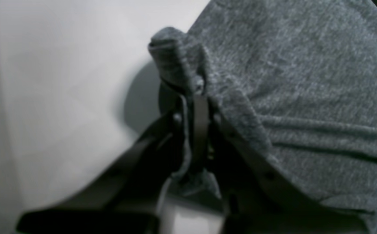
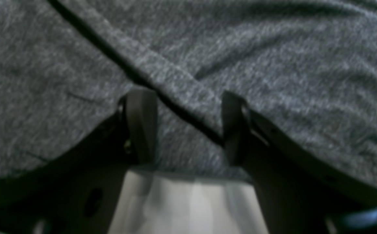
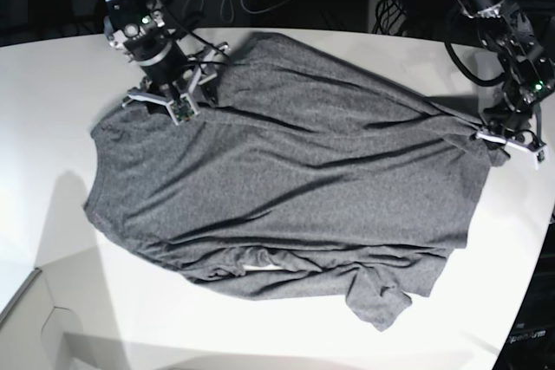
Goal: Layout the t-shirt on the table in an organized manner, then fold the t-shirt properly
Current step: 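Lower the held corner with the right gripper onto the table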
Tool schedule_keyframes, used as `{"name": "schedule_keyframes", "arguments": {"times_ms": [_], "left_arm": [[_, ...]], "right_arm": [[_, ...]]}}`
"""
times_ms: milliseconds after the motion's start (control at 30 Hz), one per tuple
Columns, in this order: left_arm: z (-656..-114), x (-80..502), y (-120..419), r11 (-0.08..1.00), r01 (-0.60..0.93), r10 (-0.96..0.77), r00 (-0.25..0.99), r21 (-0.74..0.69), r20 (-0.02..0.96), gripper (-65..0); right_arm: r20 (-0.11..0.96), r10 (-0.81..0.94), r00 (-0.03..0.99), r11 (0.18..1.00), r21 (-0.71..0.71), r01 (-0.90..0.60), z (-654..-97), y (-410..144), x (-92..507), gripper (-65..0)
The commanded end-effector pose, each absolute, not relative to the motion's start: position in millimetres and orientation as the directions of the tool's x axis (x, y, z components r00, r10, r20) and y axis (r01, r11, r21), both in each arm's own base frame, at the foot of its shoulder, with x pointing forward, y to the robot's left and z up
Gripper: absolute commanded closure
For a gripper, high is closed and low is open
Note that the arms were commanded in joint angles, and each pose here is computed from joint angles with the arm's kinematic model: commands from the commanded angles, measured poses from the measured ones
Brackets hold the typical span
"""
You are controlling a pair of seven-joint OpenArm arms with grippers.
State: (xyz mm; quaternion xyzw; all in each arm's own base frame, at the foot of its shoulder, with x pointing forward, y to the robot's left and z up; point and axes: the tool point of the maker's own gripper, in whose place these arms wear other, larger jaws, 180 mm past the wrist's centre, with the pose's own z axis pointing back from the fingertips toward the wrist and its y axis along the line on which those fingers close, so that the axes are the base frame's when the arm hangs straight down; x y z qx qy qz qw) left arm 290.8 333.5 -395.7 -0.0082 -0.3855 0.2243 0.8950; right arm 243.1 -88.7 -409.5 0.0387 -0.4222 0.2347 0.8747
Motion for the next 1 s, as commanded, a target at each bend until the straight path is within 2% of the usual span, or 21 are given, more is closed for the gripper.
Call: {"name": "schedule_keyframes", "arguments": {"times_ms": [0, 433, 567, 700, 967], "left_arm": [[-378, 301, 342, 0.903, -0.388, 0.39, 0.561, -0.184, 0.73, -0.1], [-378, 302, 342, 0.903, -0.388, 0.39, 0.56, -0.185, 0.731, -0.1], [-379, 302, 341, 0.903, -0.388, 0.391, 0.56, -0.186, 0.73, -0.1], [-378, 302, 341, 0.903, -0.388, 0.39, 0.559, -0.186, 0.731, -0.1], [-378, 302, 341, 0.903, -0.388, 0.39, 0.559, -0.186, 0.731, -0.1]], "right_arm": [[0.786, 0.371, 0.494, 0.888, -0.143, -0.438, -398, -88, 255, -32.6], [0.768, 0.379, 0.516, 0.89, -0.15, -0.431, -411, -95, 262, -31.3], [0.768, 0.379, 0.516, 0.89, -0.15, -0.431, -411, -95, 262, -20.6], [0.769, 0.379, 0.515, 0.89, -0.15, -0.431, -410, -95, 262, -0.6], [0.781, 0.379, 0.496, 0.891, -0.164, -0.423, -403, -97, 271, 0.0]]}}
